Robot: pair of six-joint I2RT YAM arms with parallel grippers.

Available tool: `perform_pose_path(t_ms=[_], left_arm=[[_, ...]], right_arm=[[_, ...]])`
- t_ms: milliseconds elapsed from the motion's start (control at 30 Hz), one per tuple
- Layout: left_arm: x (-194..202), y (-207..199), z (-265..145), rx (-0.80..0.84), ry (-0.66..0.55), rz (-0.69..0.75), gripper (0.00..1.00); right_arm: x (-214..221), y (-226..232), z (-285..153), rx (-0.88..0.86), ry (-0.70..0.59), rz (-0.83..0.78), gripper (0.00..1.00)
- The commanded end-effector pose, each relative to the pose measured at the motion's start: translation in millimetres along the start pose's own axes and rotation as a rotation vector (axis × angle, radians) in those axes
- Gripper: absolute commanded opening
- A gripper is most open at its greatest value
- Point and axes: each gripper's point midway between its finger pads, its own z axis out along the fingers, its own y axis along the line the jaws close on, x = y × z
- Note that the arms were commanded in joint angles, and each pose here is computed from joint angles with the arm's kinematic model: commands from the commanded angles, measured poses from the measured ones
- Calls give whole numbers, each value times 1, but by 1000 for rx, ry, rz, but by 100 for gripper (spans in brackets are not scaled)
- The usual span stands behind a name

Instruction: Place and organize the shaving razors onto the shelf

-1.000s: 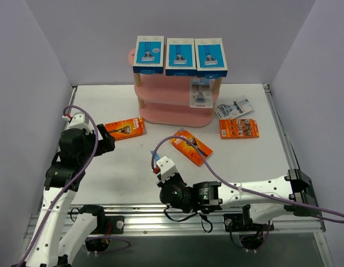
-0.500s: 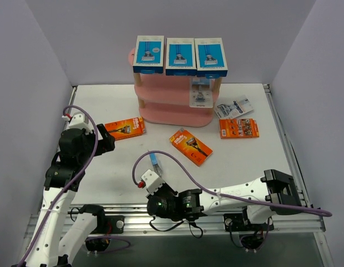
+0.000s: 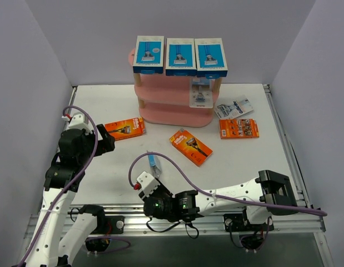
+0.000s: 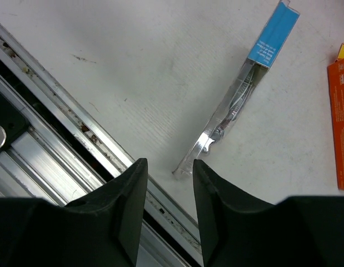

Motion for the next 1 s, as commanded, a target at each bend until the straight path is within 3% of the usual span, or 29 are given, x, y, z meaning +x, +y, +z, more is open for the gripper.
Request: perform_pose_path(t_ms=[0, 367, 500, 767, 967], left_arm=[[-19, -8, -5, 32, -66, 10, 94], [-19, -9, -5, 36, -67, 9, 94], [-18, -9, -5, 39, -66, 10, 94], [-18, -10, -5, 41, -63, 10, 94], [-18, -11, -4, 47, -61, 10, 94]], right_arm=[[-22, 5, -8, -35, -77, 74, 35], [-25, -11, -10, -50, -118, 215, 42], [-12, -24, 10, 28, -38, 351, 40], [30, 2, 47, 98, 131, 381, 38], [40, 14, 62, 81, 162, 411, 39]])
